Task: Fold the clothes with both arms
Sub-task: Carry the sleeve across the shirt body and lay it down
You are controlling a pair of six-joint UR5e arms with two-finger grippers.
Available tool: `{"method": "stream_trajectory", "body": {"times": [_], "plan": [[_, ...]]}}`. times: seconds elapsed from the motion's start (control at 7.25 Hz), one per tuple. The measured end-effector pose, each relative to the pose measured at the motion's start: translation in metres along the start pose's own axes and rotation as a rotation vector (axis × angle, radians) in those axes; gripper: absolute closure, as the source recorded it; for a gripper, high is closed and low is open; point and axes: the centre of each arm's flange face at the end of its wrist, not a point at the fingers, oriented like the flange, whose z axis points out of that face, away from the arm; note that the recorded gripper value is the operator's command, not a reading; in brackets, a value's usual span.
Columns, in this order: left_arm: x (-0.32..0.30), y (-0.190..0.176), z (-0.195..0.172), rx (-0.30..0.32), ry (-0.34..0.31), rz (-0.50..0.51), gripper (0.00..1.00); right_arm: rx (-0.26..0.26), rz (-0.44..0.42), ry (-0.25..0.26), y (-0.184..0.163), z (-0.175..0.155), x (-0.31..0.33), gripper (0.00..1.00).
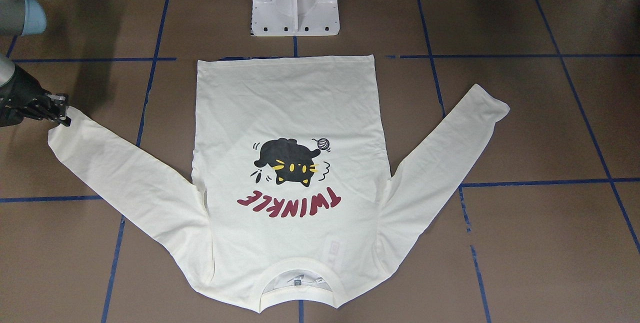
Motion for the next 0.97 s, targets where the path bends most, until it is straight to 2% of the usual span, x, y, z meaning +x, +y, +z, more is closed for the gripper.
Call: {"method": "stream_trajectory", "body": {"times": [0.28, 0.69, 0.83, 0.97], "plan": [[0.001, -0.002, -0.001, 0.002, 0.000, 0.000, 0.00, 0.009, -0.002, -0.036, -0.086, -0.020, -0.104, 1.00], [0.000, -0.005, 0.000, 0.003, 0.000, -0.001, 0.00, 0.027, -0.027, -0.066, -0.223, -0.024, -0.306, 1.00], [0.000, -0.007, 0.000, 0.003, -0.001, -0.001, 0.00, 0.032, -0.070, -0.069, -0.246, -0.013, -0.389, 1.00], [-0.001, -0.009, 0.001, 0.003, -0.001, -0.002, 0.00, 0.053, -0.129, -0.056, -0.241, 0.020, -0.465, 1.00]]}}
